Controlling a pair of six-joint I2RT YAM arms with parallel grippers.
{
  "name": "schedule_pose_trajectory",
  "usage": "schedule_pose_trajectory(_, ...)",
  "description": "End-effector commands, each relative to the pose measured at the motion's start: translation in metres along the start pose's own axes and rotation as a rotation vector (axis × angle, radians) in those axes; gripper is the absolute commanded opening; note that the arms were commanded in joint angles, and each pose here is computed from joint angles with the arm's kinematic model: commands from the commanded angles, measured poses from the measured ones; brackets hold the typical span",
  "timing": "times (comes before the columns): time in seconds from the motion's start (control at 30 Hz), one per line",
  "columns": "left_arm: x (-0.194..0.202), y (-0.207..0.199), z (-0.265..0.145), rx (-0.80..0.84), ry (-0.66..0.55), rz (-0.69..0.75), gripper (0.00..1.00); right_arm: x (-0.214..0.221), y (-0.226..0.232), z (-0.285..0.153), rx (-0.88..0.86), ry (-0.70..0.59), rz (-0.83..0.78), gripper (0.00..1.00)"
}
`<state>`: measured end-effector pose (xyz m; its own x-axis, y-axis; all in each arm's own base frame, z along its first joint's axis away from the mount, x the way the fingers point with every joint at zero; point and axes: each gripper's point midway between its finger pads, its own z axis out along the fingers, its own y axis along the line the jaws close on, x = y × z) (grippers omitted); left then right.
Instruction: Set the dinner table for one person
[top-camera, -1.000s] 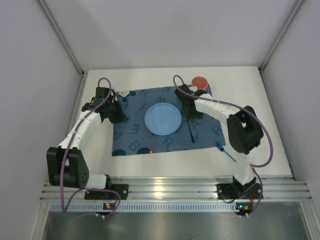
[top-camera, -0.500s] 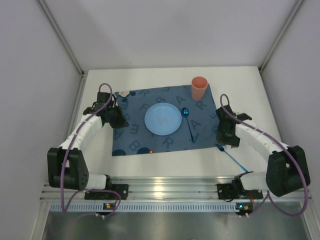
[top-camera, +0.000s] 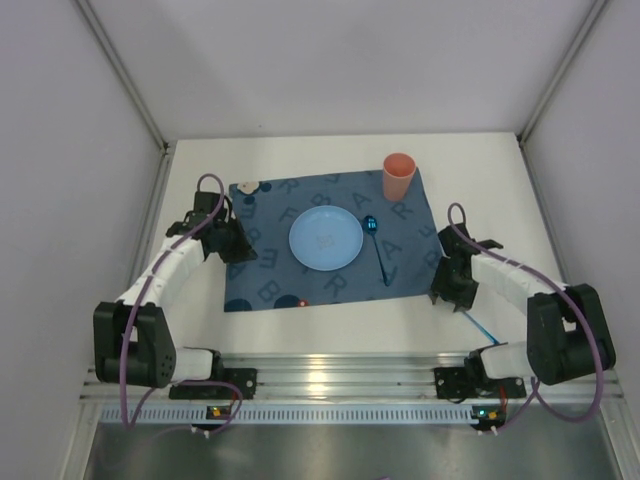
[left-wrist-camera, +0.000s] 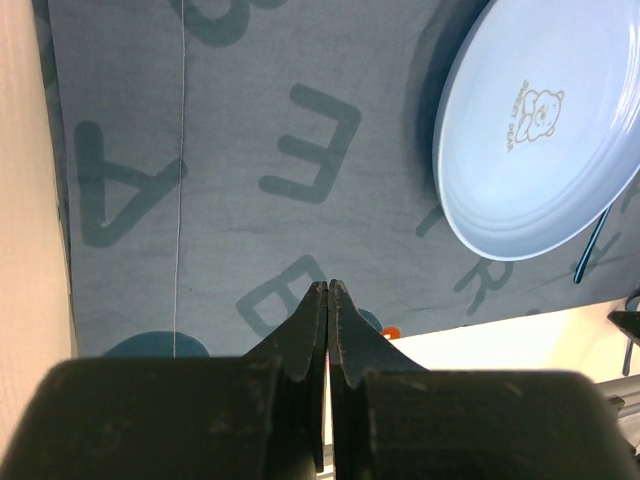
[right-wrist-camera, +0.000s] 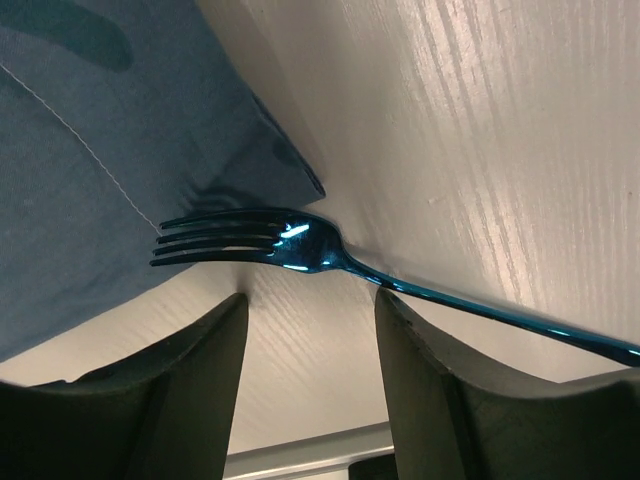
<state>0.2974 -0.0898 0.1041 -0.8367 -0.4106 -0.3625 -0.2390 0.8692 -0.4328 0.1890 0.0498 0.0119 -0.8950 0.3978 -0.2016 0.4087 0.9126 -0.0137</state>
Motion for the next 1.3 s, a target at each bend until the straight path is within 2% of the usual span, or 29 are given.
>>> schedule_pose_trajectory(0.0, -0.006, -0.005, -0.005, 0.03, -0.047, -0.005, 0.0, -0.002, -0.002, 0.015, 0.005, 0.006, 0.037, 0.54)
schedule_pose_trajectory(0.17, -0.008, -0.004, -0.006, 0.023, -0.056, -0.003, 0.0, -0.014, 0.006, 0.001, -0.019, -0.026, 0.026, 0.49)
schedule_pose_trajectory(0.27, -0.009, -0.004, -0.007, 0.018, -0.061, -0.007, 0.0, -0.035, 0.012, -0.031, -0.061, -0.116, 0.021, 0.52)
schedule_pose_trajectory(0.37, -0.006, -0.003, -0.004, 0.019, -0.054, -0.016, 0.0, -0.043, 0.006, -0.042, -0.03, -0.132, 0.0, 0.54)
schedule_pose_trajectory(0.5, -0.005, -0.003, 0.002, 0.028, -0.045, -0.024, 0.0, -0.035, 0.008, -0.023, -0.016, -0.079, -0.003, 0.54)
schedule_pose_trajectory(0.57, -0.009, -0.006, 0.002, 0.03, -0.045, -0.022, 0.0, -0.03, 0.02, -0.015, -0.062, -0.038, 0.02, 0.52)
schedule_pose_trajectory(0.87, -0.014, -0.004, 0.003, 0.011, -0.053, -0.02, 0.0, -0.023, 0.051, -0.021, -0.214, 0.014, -0.014, 0.52)
schedule_pose_trajectory(1.1, -0.017, -0.005, 0.007, 0.01, -0.051, -0.03, 0.0, -0.015, 0.046, 0.0, -0.157, 0.059, -0.035, 0.53)
schedule_pose_trajectory(1.27, -0.024, -0.009, 0.012, 0.011, -0.042, -0.029, 0.0, -0.038, 0.044, 0.017, -0.113, 0.031, -0.008, 0.52)
